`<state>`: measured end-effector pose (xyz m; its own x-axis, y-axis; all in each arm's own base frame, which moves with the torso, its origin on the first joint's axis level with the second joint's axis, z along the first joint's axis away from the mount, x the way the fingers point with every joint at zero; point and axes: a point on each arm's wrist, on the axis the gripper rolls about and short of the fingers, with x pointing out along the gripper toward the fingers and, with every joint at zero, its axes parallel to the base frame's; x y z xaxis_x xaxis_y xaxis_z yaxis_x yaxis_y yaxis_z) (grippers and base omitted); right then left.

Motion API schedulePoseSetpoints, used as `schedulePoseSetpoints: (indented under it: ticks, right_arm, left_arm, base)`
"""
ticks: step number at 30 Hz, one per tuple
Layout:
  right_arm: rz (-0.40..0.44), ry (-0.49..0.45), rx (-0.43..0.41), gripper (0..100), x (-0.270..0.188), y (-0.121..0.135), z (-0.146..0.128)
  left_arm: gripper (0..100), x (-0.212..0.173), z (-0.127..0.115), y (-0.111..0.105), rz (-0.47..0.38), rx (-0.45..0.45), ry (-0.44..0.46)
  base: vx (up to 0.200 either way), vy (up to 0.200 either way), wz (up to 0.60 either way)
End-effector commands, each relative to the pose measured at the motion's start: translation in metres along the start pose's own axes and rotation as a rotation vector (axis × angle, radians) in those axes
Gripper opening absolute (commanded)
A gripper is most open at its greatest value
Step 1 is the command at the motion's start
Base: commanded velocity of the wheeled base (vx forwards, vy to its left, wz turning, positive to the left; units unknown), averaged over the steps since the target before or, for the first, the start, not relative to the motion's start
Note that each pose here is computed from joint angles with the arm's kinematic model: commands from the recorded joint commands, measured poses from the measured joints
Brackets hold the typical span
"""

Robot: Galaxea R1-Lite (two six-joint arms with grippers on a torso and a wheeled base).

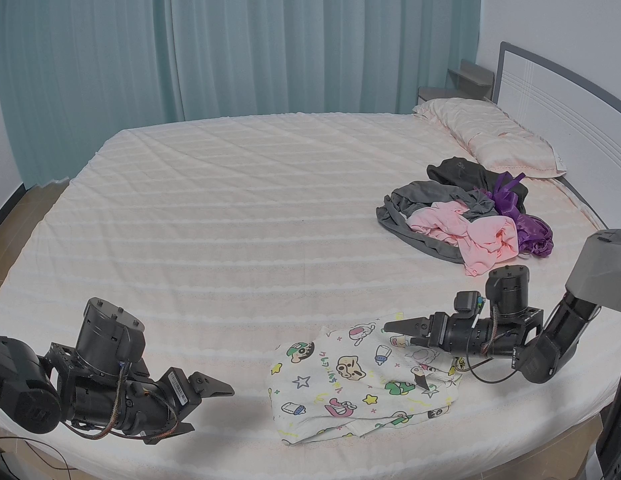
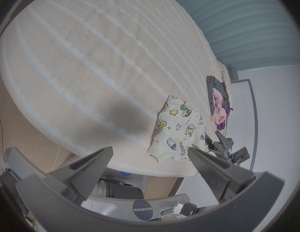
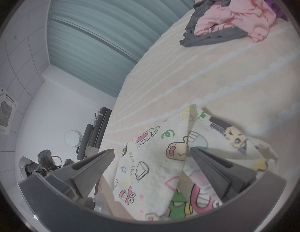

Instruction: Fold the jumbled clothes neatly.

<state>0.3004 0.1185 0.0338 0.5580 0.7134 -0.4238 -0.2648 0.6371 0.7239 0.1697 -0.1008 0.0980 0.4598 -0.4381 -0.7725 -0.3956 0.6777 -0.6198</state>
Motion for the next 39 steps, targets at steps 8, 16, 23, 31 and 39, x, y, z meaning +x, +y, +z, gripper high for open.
schedulePoseSetpoints:
  ticks: [8, 16, 23, 31, 39]
  right_arm:
    - [-0.042, 0.036, 0.013, 0, 0.033, -0.015, -0.005]
    - [-0.076, -0.024, 0.023, 0, 0.027, -0.020, 0.005]
    - [-0.085, -0.078, 0.028, 0, 0.021, -0.026, 0.020]
    - [-0.083, -0.132, 0.034, 0, 0.021, -0.033, 0.040]
    - [-0.072, -0.142, 0.025, 0, 0.024, -0.032, 0.048]
  left_arm:
    - [100, 0.008, 0.004, -0.005, -0.026, 0.003, -0.019]
    - [100, 0.009, 0.004, -0.005, -0.028, -0.020, -0.020]
    - [100, 0.009, 0.004, -0.005, -0.026, -0.020, -0.019]
    - [100, 0.009, 0.003, -0.004, -0.025, -0.019, -0.018]
    - [100, 0.009, 0.003, -0.004, -0.025, -0.019, -0.018]
  base:
    - [0.000, 0.000, 0.00]
    - [0.000, 0.000, 0.00]
    - [0.000, 0.000, 0.00]
    - [0.000, 0.000, 0.00]
    - [0.000, 0.000, 0.00]
